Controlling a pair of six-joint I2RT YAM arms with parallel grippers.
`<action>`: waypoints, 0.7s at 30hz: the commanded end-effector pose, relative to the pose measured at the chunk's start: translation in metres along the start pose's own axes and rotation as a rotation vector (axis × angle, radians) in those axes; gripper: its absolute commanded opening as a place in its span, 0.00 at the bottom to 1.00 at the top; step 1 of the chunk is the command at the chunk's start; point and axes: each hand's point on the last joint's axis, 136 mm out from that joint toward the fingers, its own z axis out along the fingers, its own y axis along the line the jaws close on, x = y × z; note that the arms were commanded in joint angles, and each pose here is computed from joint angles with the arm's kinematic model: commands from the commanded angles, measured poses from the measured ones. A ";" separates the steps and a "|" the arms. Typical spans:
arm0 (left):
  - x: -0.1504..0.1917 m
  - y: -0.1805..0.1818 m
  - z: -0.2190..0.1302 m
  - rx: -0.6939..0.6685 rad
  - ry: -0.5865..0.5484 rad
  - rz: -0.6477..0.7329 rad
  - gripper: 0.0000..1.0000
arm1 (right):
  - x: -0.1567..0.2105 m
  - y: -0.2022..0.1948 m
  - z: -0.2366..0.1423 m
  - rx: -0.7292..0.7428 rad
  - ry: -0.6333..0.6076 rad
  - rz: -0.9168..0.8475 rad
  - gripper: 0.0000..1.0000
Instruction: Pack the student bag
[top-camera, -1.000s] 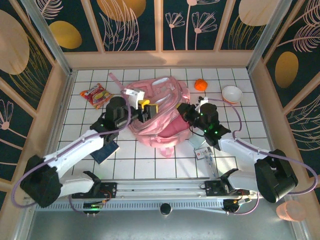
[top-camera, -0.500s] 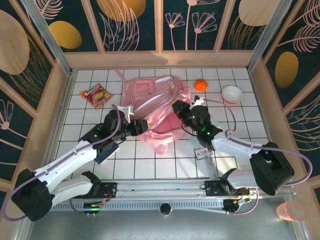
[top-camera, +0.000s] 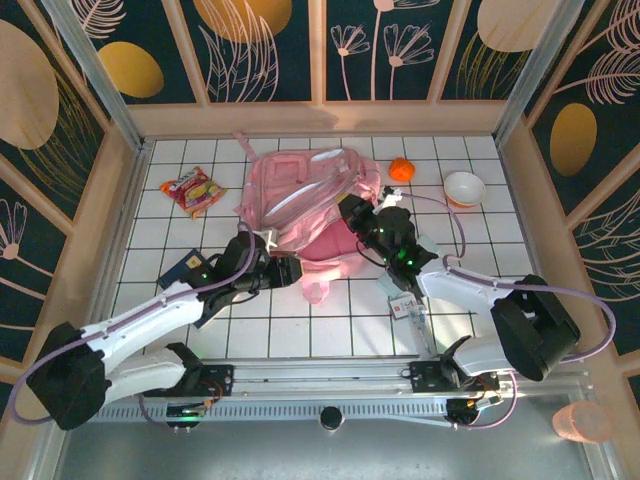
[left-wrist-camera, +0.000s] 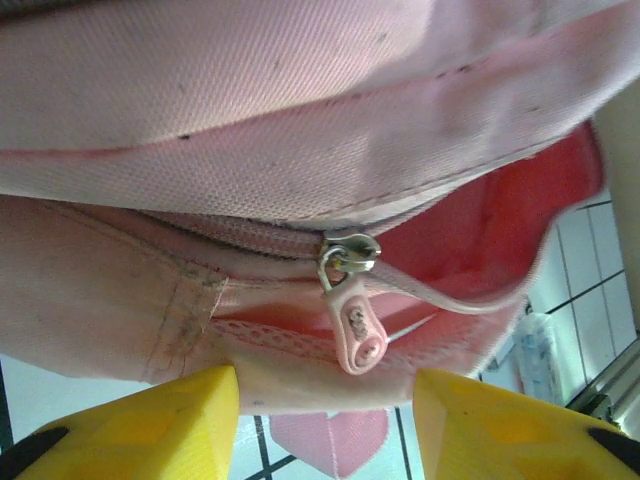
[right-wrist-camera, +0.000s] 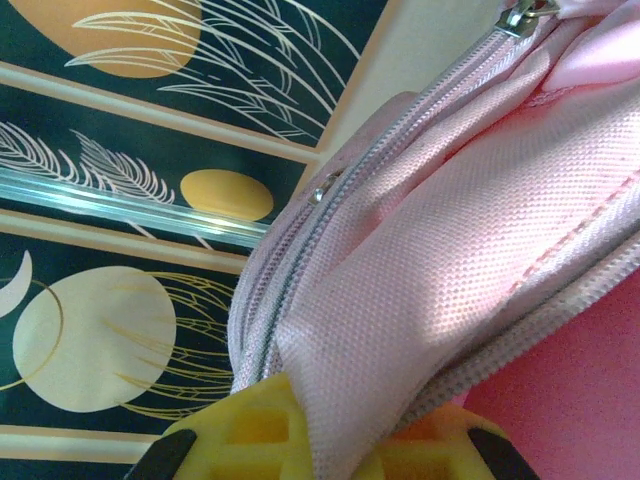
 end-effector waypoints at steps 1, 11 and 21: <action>-0.005 -0.009 0.003 0.013 0.006 -0.020 0.47 | -0.022 0.058 -0.002 -0.169 -0.093 0.000 0.00; -0.027 -0.018 0.003 -0.004 -0.056 0.001 0.44 | -0.013 0.061 0.002 -0.179 -0.058 -0.003 0.00; -0.032 -0.007 0.010 -0.086 -0.055 -0.013 0.34 | -0.011 0.065 -0.001 -0.189 -0.051 -0.011 0.00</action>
